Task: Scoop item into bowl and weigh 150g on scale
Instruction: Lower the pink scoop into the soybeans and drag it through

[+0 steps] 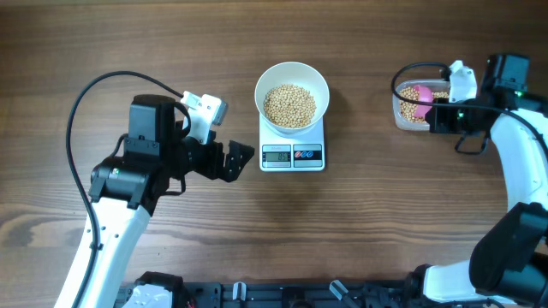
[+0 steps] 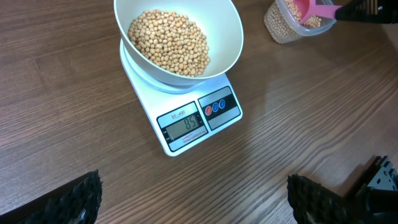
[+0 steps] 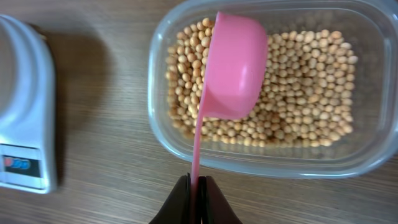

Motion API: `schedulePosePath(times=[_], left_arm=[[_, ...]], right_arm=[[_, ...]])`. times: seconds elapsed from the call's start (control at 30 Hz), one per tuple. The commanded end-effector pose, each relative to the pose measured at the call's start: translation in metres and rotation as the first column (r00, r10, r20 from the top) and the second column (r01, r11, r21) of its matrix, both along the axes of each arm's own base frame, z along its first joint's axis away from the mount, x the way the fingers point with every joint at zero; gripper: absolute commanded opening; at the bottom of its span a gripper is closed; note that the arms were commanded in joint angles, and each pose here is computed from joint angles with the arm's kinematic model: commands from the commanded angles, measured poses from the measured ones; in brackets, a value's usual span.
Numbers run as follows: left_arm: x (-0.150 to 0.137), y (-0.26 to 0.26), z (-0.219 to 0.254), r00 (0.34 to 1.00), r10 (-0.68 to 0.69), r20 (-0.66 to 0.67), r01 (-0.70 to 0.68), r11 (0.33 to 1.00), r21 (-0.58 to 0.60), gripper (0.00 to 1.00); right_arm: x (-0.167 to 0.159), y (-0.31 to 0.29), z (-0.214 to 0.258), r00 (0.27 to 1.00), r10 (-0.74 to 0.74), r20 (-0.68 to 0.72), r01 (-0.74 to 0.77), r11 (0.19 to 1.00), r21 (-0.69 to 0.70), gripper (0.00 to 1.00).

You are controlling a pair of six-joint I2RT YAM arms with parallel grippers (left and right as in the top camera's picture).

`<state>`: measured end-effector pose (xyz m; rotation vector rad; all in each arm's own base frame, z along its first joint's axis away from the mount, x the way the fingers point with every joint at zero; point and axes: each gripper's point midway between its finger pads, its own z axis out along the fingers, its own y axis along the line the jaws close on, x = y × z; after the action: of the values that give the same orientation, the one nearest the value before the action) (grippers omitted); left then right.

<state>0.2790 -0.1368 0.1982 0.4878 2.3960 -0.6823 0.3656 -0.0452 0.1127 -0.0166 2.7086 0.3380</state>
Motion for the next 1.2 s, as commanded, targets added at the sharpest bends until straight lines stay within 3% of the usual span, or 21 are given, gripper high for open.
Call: schedulePosePath(times=[0.0,0.47,0.77,1.17], left_arm=[[0.001,0.000,-0.001,1.000,0.003,-0.010,-0.003,1.000,-0.014,1.00],[0.001,0.000,-0.001,1.000,0.003,-0.010,-0.003,1.000,-0.014,1.00],[0.001,0.000,-0.001,1.000,0.003,-0.010,-0.003,1.000,-0.014,1.00],[0.001,0.000,-0.001,1.000,0.003,-0.010,-0.003,1.000,-0.014,1.00]], right_arm=[[0.001,0.015,0.005,1.000,-0.006,0.019,0.003,0.985,0.171,0.04],[-0.012,-0.010,-0.001,0.983,-0.176,-0.050,0.183,0.941,0.285,0.04],[-0.016,-0.014,0.016,0.972,-0.235,-0.032,0.219,0.836,0.503,0.04],[-0.017,-0.037,0.026,0.936,-0.347,-0.061,0.316,0.749,0.582,0.04]])
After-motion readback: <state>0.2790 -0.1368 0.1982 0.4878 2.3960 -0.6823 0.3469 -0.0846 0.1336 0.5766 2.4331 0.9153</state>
